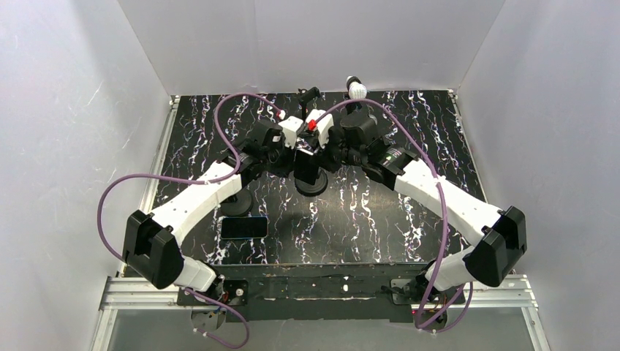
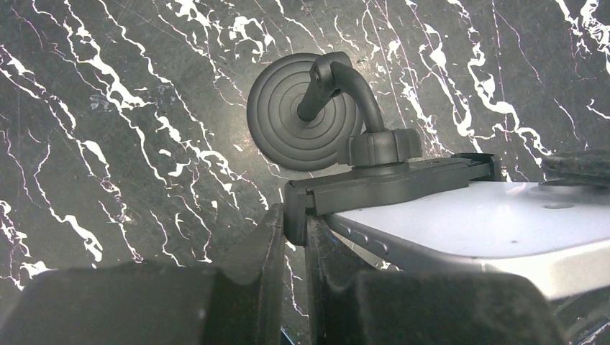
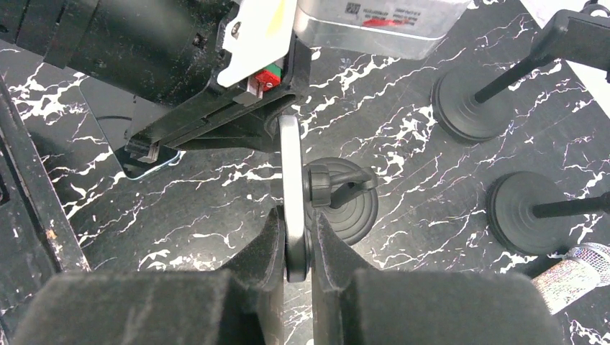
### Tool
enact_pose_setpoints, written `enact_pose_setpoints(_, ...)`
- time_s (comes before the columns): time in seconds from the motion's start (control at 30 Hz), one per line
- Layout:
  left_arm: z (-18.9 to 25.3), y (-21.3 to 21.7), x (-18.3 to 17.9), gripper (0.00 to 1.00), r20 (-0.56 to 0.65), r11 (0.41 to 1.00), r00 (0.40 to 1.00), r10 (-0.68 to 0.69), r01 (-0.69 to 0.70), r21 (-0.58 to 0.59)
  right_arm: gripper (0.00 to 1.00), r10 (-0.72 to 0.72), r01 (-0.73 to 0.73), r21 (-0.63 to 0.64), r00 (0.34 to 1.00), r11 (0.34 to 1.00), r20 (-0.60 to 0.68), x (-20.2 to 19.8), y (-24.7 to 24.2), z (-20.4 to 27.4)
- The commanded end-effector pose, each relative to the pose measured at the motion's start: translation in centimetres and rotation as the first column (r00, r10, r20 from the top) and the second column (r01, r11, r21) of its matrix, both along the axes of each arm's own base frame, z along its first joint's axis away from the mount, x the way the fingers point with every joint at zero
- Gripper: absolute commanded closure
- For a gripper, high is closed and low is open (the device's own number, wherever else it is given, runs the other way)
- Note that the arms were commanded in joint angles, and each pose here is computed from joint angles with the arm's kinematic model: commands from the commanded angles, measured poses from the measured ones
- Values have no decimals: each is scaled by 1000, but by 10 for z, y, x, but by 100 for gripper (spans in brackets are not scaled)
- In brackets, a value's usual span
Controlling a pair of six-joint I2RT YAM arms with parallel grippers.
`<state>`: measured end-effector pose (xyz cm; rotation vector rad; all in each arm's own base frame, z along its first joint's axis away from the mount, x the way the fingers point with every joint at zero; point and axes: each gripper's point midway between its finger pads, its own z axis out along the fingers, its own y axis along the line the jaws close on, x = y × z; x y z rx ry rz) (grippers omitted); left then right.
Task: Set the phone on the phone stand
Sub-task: Install the phone on the phone stand.
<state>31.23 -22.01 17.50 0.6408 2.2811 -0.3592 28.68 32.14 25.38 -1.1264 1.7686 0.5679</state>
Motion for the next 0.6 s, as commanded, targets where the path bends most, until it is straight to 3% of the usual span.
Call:
enact_pose_setpoints(0.0, -9, 49, -18, 100, -89, 991, 993, 72, -61, 118, 99, -357, 386, -278, 922, 880, 153, 59, -89, -25)
enact_pose_setpoints(0.57, 5, 8, -39, 100, -181, 994, 982, -46, 27, -110, 99, -348, 386, -276, 920, 880, 178, 61, -52, -35)
